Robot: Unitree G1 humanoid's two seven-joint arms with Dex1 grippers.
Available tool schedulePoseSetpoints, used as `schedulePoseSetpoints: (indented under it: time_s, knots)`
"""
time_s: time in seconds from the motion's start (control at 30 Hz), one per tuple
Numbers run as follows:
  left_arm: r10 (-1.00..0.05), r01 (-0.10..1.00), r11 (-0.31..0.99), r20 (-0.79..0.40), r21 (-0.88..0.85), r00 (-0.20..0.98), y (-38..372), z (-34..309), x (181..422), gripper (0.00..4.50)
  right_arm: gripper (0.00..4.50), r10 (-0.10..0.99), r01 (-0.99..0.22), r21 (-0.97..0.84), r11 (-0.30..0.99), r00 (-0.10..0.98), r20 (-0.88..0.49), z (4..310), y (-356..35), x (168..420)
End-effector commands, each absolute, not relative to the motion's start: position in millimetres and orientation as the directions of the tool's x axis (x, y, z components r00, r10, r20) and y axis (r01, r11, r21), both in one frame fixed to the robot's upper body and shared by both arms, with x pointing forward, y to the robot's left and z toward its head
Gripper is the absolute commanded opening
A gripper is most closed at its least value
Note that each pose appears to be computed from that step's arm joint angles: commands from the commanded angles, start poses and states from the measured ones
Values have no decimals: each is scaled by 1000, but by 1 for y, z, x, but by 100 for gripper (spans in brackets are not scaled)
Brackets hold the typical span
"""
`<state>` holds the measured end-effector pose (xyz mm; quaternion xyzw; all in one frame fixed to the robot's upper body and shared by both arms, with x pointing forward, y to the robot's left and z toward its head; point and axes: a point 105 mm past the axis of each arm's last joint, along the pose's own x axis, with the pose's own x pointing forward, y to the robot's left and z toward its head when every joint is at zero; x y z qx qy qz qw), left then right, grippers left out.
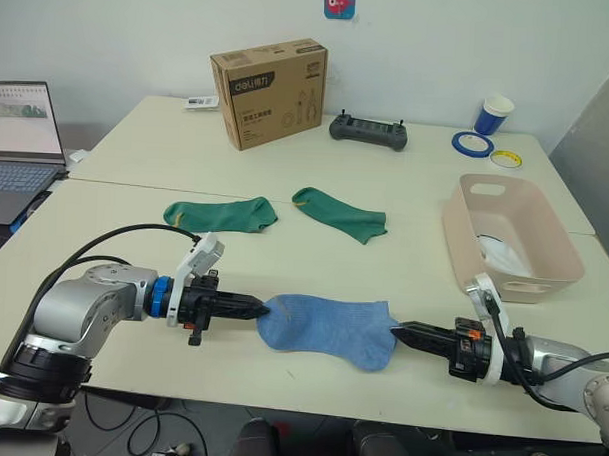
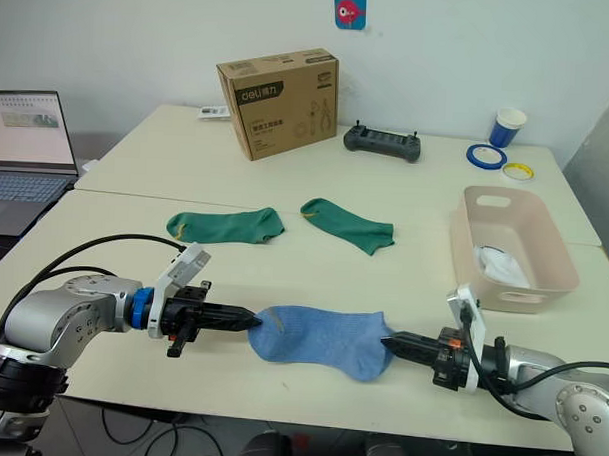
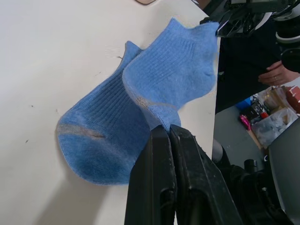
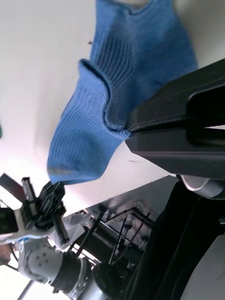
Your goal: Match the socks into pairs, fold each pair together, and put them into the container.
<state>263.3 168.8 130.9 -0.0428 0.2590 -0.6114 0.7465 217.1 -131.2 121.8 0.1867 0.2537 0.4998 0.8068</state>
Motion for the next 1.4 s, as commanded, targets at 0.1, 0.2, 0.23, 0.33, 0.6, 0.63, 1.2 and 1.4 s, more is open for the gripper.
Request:
schedulePoseSetpoints:
  time_s: [0.1,0.2,0.23,0.33,0.6,0.63,1.2,1.4]
  knots:
    - [-921,902,275,-359,-332,149,171,129,271,3,0,894,-728,523,443,398,-205,127,-133,221]
    - [-911,907,278,-385,-317,145,171,121,273,3,0,876,-720,502,479,431,-218,123,-136,228]
    - [-911,910,278,-384,-306,149,170,120,274,3,0,869,-717,496,490,444,-218,123,-137,231]
    - [-905,913,293,-390,-285,169,169,117,279,3,0,863,-720,478,503,449,-232,121,-138,233]
    - [-905,919,304,-376,-252,197,165,118,287,3,0,859,-722,466,512,445,-255,113,-139,236]
    - [-905,919,306,-375,-249,200,165,119,288,3,0,859,-723,465,512,444,-256,113,-139,236]
    - [-896,916,328,-384,-233,223,170,118,292,3,0,856,-727,454,516,462,-232,117,-137,242]
    - [-892,917,327,-396,-230,219,170,115,292,3,0,843,-718,442,537,475,-253,111,-139,244]
